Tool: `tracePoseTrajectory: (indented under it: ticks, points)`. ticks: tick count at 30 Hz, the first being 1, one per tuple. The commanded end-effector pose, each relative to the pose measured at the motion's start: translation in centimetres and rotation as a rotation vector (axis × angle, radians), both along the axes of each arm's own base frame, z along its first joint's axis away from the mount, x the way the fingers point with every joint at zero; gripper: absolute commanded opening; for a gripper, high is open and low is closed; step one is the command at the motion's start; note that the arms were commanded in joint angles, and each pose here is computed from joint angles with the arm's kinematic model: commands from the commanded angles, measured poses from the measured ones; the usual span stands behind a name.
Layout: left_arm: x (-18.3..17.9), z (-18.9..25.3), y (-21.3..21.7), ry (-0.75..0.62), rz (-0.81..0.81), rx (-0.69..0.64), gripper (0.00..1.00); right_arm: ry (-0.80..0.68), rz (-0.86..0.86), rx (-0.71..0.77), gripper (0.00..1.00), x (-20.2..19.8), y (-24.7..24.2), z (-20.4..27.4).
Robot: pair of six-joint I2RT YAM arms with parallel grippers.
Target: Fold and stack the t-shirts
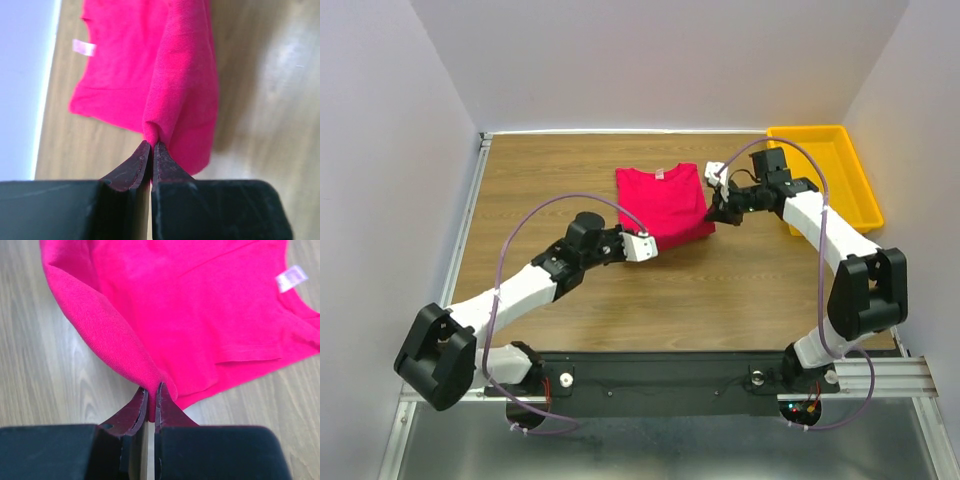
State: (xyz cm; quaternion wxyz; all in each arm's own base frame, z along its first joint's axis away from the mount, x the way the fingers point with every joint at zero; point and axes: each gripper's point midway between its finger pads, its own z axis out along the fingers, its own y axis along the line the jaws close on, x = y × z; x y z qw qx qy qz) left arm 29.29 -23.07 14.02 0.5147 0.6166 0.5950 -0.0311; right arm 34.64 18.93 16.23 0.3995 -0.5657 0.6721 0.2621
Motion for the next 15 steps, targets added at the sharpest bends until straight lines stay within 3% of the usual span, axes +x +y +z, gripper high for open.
tracePoseTrajectory:
  ticks: [1, 15]
  points:
    - [3.2, 4.5, -0.9, -0.115, -0.015, -0.051, 0.0, 0.03, -0.075, 0.067, 0.01, 2.5, 0.0, 2.7]
    - [12.1, 6.1, -0.1, -0.186, 0.09, -0.025, 0.0, 0.066, -0.211, 0.111, 0.0, 9.7, -0.5, 3.9]
